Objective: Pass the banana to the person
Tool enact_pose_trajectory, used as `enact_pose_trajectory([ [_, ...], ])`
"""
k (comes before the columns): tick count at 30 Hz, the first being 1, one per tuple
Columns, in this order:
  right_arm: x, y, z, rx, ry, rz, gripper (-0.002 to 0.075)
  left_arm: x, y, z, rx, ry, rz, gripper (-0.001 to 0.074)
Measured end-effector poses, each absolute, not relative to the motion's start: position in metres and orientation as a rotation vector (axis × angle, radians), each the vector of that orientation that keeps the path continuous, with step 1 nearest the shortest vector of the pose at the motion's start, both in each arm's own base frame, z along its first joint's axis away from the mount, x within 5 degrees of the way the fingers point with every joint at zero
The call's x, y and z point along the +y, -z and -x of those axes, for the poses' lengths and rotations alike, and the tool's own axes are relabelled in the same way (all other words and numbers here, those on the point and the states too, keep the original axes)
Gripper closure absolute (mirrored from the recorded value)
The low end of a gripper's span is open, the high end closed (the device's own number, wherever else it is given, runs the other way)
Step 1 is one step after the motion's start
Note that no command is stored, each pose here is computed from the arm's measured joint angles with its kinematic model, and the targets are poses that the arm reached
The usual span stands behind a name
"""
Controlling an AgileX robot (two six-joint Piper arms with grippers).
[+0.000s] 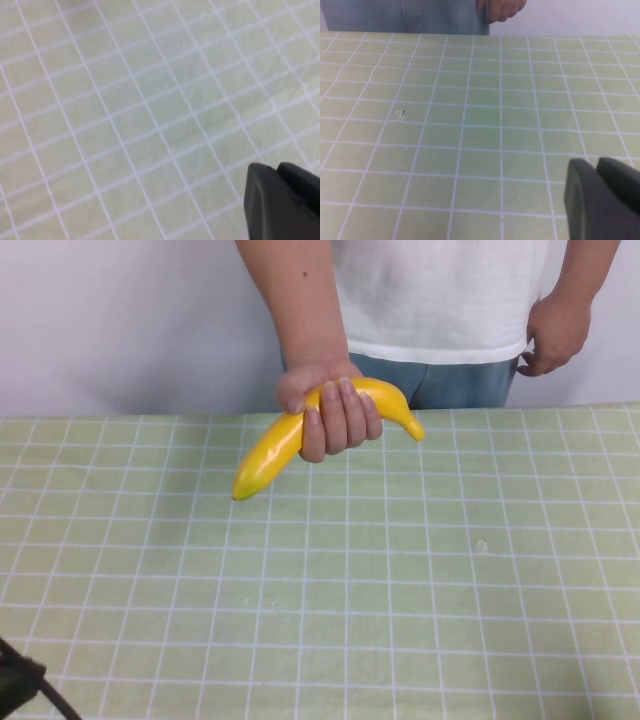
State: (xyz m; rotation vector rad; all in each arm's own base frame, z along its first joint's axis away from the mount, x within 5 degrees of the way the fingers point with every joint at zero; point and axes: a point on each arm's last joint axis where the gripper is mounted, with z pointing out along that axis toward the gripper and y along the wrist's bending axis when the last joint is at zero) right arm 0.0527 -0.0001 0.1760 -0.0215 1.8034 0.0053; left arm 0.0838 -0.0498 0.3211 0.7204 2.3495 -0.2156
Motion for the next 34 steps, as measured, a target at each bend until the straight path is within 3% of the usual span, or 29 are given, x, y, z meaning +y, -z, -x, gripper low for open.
enact_pose_trajectory([
  [9,0.000,-0.176,-0.053,1.803,-0.005,0.021,0.0733,-0.046,-0.318,-0.081,2.390,0.172,-0.757,0.0730],
  [15,0.000,-0.176,-0.053,1.803,-0.003,0.023,0.0733,-0.043,-0.312,-0.088,2.112,0.140,-0.689,0.0731],
  [20,0.000,-0.176,-0.053,1.803,-0.003,0.023,0.0733,-0.031,-0.285,-0.081,1.800,0.139,-0.496,0.0731],
  [24,0.000,-0.176,-0.053,1.803,-0.003,0.023,0.0733,-0.021,-0.248,-0.068,1.683,0.127,-0.360,0.0731],
  [30,0.000,-0.176,-0.053,1.803,-0.003,0.023,0.0733,-0.013,-0.199,-0.055,1.692,0.109,-0.277,0.0731],
  [34,0.000,-0.176,-0.053,1.803,-0.003,0.023,0.0733,-0.014,-0.176,-0.052,1.809,0.147,-0.249,0.0731],
])
